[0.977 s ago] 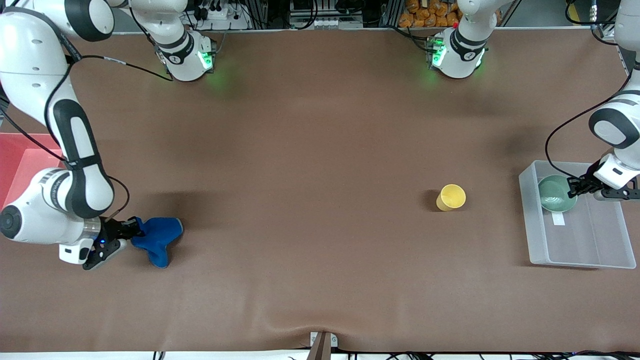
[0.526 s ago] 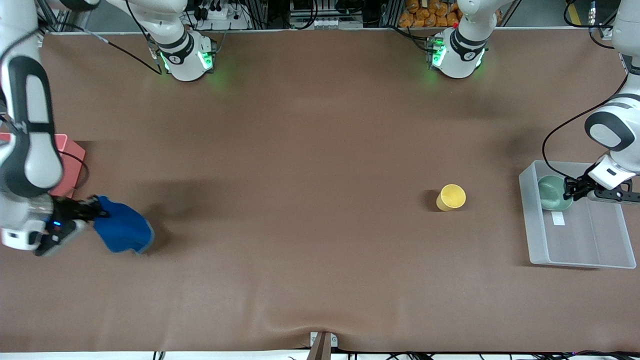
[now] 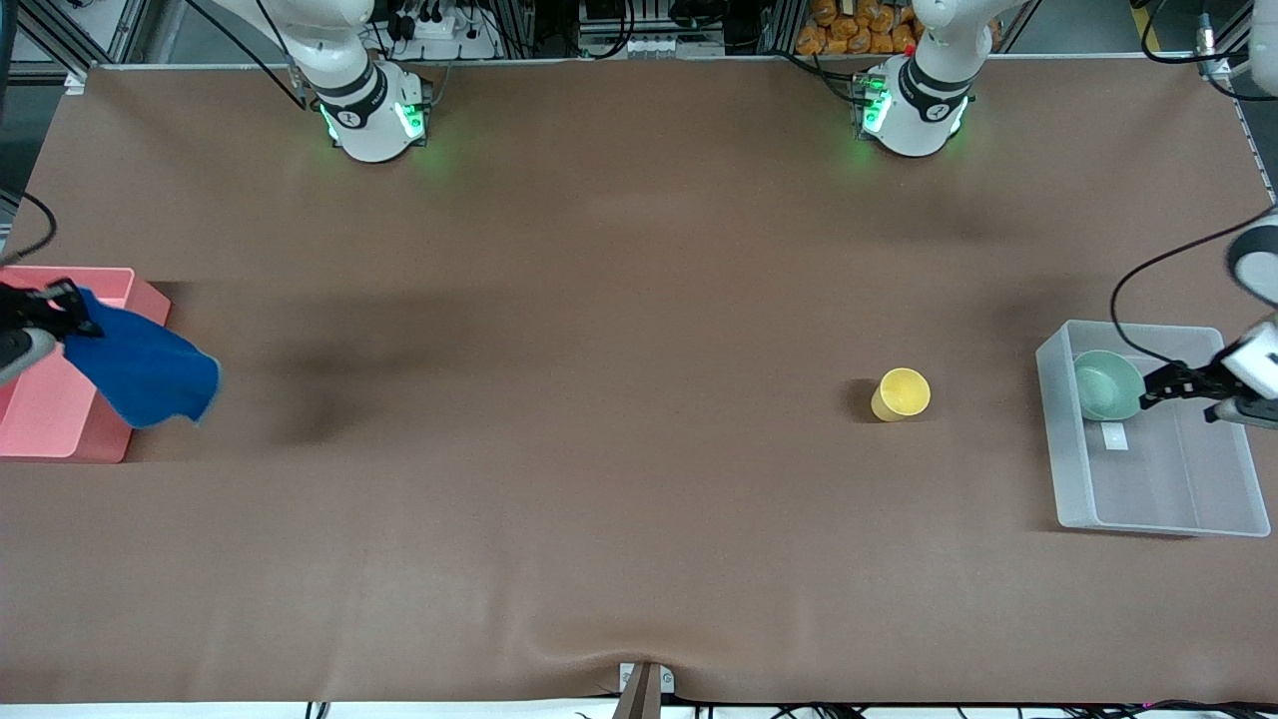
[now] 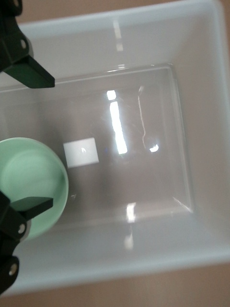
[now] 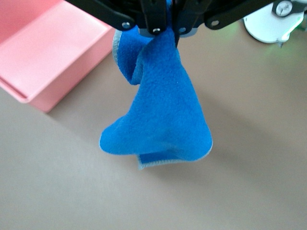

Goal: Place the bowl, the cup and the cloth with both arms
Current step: 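Carry the blue cloth into the pink bin with the right gripper, then grasp the yellow cup with the left gripper while the right gripper releases the cloth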

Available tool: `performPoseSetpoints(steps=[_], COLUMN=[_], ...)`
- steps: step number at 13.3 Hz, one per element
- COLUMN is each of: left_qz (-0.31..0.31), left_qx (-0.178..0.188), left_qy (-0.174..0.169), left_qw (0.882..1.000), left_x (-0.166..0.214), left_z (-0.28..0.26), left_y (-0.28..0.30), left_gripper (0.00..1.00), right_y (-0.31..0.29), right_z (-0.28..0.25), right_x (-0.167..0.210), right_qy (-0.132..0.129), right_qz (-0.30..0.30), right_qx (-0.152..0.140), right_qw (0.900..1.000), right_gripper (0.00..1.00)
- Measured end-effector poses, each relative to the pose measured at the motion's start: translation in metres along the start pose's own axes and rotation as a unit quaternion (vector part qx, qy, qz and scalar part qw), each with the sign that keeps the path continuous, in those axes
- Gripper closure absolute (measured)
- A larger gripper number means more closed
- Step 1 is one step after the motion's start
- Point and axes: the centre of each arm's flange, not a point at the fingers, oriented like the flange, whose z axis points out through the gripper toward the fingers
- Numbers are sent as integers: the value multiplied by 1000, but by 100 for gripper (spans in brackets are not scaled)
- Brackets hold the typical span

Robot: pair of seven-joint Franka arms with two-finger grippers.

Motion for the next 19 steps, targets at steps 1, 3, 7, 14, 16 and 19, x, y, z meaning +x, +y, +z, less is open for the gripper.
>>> performPoseSetpoints(steps=[1, 3, 7, 14, 16, 19], left_qz=[-3, -31, -100, -158, -163, -164], left_qx=[-8, -4, -22, -24, -26, -24], left_qy=[-7, -19, -72, -79, -82, -96], left_qw=[1000, 999, 992, 984, 983, 982], left_x=[14, 42, 89, 92, 77, 55], left_z=[-18, -36, -30, 29, 52, 76], left_y=[7, 40, 163, 304, 320, 323], left_gripper=[0, 0, 0, 0, 0, 0], right_y=[1, 8, 32, 140, 169, 190], right_z=[-3, -7, -12, 67, 101, 125], right_x=[-12, -36, -86, -185, -200, -193], right_qy=[-12, -42, -103, -141, -136, -122], right_qz=[7, 24, 46, 105, 103, 95], right_qx=[1, -4, -26, -21, -17, -38], right_qw=[1000, 999, 993, 984, 985, 987], right_gripper=[97, 97, 97, 97, 97, 97])
